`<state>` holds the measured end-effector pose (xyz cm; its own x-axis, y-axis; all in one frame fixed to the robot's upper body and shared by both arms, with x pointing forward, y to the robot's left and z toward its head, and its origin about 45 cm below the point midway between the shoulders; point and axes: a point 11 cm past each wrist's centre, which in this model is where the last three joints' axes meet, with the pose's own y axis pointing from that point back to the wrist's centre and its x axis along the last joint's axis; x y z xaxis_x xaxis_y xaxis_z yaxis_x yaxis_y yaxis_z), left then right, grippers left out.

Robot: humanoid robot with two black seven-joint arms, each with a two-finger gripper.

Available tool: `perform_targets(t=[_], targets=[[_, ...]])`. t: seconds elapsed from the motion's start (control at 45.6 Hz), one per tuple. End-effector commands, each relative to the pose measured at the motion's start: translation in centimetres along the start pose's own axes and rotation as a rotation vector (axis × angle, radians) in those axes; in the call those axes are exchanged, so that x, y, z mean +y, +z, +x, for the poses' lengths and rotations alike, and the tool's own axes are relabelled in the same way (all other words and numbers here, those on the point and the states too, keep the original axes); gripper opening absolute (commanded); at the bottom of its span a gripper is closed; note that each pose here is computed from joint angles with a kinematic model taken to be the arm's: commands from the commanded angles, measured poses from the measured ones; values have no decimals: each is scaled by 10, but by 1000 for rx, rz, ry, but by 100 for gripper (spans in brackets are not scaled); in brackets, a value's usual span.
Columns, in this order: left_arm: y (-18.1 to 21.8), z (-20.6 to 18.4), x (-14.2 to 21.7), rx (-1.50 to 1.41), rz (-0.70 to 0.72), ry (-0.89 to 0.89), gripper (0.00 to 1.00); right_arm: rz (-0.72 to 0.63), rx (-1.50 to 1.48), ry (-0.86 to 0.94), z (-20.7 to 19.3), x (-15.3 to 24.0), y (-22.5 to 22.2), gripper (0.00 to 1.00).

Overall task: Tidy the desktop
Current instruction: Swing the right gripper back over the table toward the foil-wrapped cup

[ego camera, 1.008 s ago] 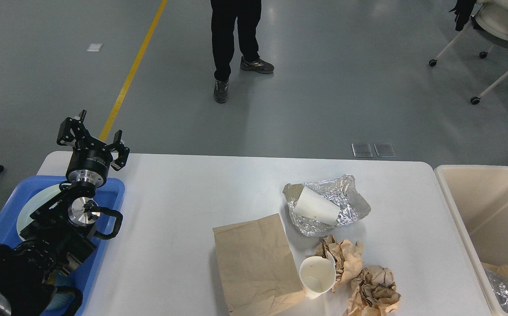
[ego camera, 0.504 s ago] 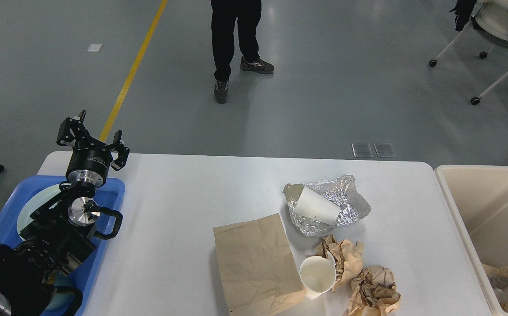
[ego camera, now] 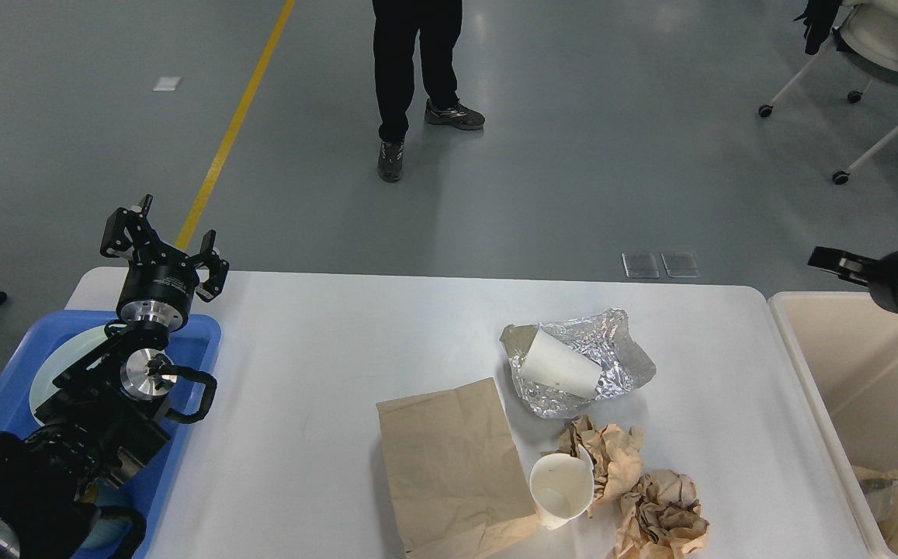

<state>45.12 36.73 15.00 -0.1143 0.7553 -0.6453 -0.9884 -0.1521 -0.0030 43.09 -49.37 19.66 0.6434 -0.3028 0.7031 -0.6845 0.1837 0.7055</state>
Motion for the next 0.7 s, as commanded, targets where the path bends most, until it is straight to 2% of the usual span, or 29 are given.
perform_targets(t=[0.0,0.11,0.263,0.46,0.679], targets=[[0,0,0,0,0,2,96,126,5,-134,4,2,-74,100],[0,0,0,-1,0,0,96,226,36,-273,4,15,-137,100],[0,0,0,-1,0,1,96,325,82,-340,19,42,-201,100],[0,0,0,-1,0,1,96,400,170,-390,57,99,-259,100],[0,0,0,-1,0,1,96,433,237,-483,84,163,-288,100]])
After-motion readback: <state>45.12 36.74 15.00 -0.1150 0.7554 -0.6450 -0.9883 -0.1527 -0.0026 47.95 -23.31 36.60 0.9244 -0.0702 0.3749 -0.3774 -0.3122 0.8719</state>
